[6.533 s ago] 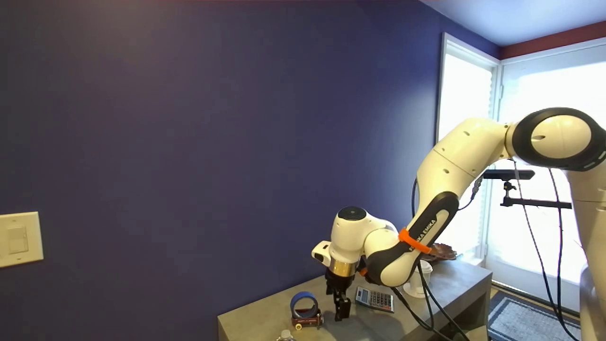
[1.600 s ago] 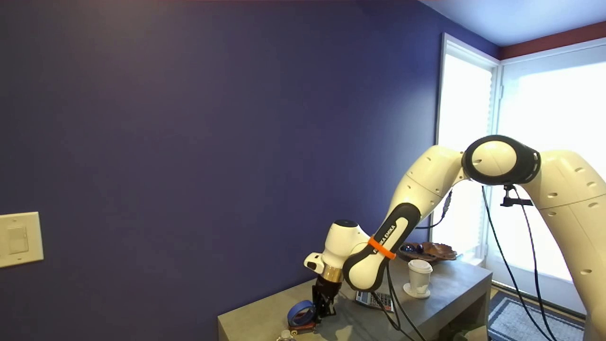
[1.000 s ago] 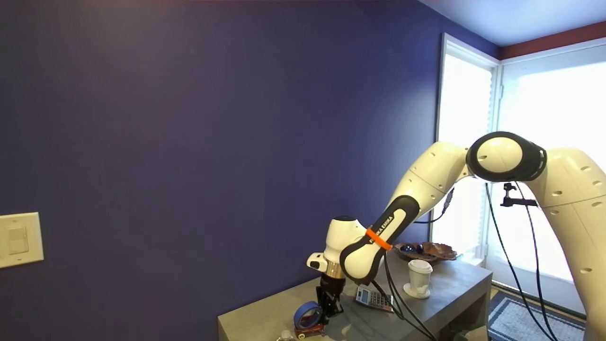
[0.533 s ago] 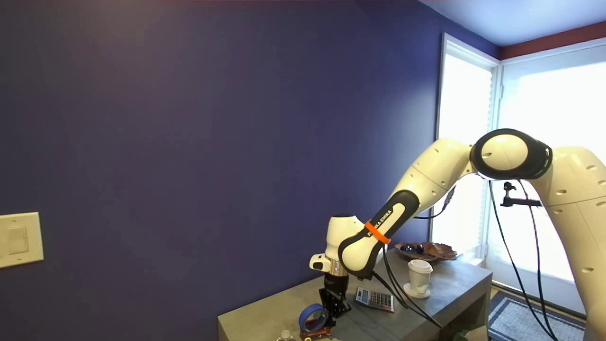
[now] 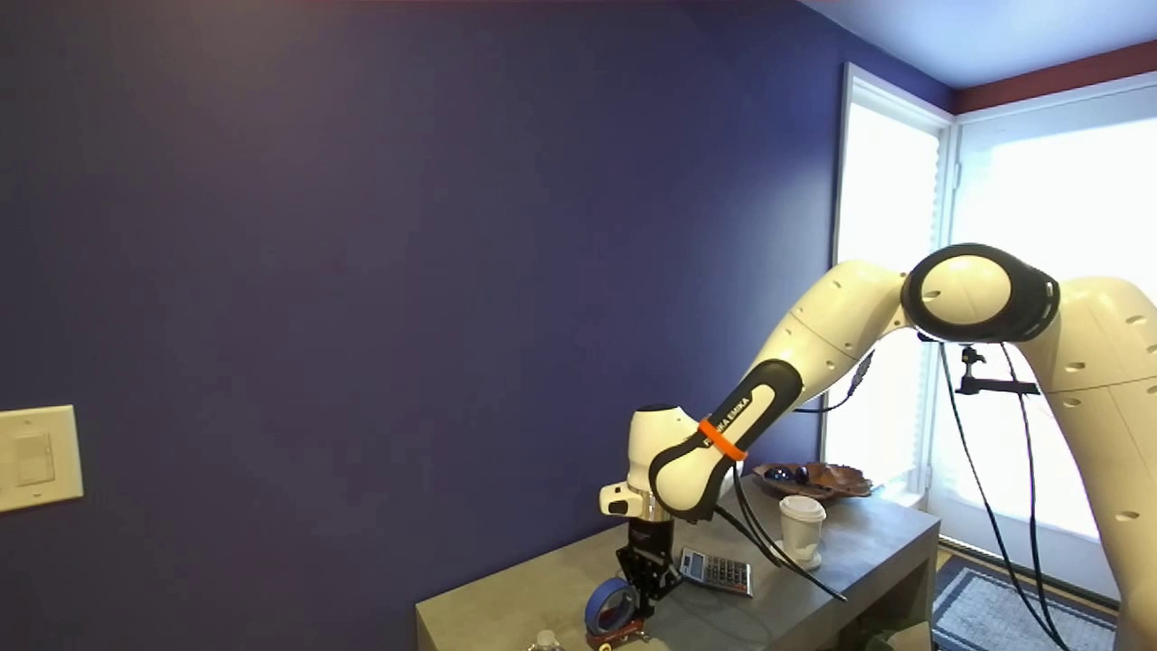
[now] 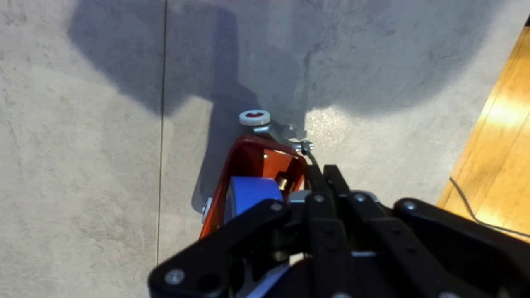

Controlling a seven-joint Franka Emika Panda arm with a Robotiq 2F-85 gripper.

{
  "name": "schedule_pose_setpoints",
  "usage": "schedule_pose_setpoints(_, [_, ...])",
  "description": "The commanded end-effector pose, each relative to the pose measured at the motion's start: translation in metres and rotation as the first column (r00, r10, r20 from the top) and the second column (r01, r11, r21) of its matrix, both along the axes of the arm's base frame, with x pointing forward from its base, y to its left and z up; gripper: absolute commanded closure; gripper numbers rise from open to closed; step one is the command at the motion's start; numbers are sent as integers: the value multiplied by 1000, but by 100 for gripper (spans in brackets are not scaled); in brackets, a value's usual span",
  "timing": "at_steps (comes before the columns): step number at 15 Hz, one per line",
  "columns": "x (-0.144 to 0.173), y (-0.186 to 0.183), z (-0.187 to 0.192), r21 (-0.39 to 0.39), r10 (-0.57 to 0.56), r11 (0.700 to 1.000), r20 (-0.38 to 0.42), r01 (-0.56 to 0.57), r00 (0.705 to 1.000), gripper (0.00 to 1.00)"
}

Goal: Put the seal tape horizontally

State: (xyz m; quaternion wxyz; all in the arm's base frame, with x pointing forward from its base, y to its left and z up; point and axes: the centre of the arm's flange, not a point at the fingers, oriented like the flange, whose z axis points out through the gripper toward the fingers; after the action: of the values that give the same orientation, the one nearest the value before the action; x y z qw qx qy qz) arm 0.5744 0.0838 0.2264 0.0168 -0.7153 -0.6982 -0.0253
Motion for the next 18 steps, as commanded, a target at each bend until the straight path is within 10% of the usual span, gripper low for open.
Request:
schedule_pose_setpoints(1, [-6,-6,4,-62,102,993,11,-101,995,99])
schedule_pose_setpoints(6, [-4,-7,7,-90,160,983,15,-158,987,99])
schedule_pose_setpoints(7, [-4,-7,7,-89,157,984,16,-155,987,71])
schedule_pose_setpoints(18, [-6,-4,9,-91,144,986,11,-143,989,2])
